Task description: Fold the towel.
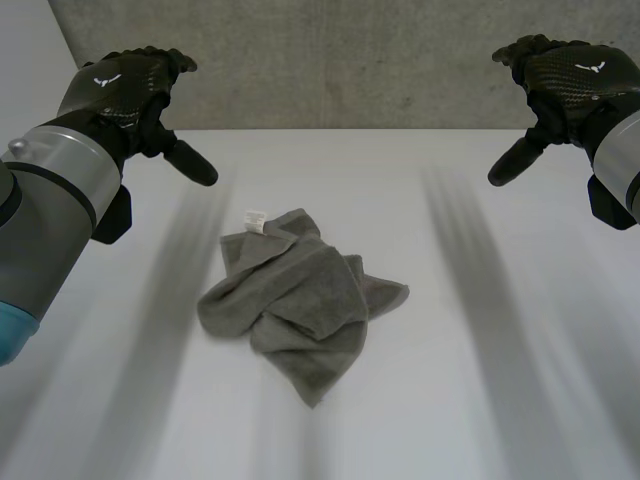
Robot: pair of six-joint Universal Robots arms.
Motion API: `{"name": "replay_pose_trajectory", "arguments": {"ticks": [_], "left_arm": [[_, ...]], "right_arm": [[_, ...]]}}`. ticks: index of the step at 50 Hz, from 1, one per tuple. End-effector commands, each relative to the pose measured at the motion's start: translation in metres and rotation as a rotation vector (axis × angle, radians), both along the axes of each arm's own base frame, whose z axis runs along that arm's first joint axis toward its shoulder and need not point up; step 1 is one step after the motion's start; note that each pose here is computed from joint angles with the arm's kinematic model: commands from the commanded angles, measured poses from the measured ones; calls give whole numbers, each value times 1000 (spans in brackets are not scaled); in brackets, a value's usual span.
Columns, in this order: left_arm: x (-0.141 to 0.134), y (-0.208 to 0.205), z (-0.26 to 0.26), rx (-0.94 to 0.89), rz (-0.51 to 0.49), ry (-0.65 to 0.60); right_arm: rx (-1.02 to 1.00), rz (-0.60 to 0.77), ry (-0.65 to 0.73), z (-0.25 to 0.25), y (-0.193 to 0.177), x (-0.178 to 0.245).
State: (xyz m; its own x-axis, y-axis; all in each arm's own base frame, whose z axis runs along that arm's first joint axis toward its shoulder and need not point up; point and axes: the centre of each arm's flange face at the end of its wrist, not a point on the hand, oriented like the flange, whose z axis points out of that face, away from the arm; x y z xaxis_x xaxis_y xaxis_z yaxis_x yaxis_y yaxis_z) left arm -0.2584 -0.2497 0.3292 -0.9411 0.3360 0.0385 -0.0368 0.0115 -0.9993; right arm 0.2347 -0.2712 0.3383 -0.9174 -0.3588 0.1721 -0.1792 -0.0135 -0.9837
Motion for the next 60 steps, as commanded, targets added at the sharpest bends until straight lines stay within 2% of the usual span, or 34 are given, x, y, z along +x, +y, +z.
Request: {"name": "replay_pose_trajectory", "arguments": {"ticks": [1,17,23,29,34,37,43,51,57,60], "left_arm": [[0,0,-2,4,-1,-2],[0,1,-3,7,-4,-3],[0,2,-22,35,-5,-26],[-8,-1,-58,31,-83,-137],[-16,-10,-98,37,-185,-321],[-20,-13,-119,63,-240,-383],[-27,-21,-156,123,-282,-449],[-33,-30,-183,162,-300,-490],[-34,-31,-178,151,-304,-496],[-34,-29,-175,153,-307,-495]], "right_arm": [[0,1,0,0,0,0],[5,2,5,-2,0,0],[24,25,14,-10,5,4],[113,149,23,-43,9,16],[198,314,29,-104,14,51],[226,345,15,-129,14,65],[345,378,-62,-177,12,87],[445,378,-156,-204,12,108],[467,376,-192,-200,12,108],[434,379,-206,-182,11,104]]}}
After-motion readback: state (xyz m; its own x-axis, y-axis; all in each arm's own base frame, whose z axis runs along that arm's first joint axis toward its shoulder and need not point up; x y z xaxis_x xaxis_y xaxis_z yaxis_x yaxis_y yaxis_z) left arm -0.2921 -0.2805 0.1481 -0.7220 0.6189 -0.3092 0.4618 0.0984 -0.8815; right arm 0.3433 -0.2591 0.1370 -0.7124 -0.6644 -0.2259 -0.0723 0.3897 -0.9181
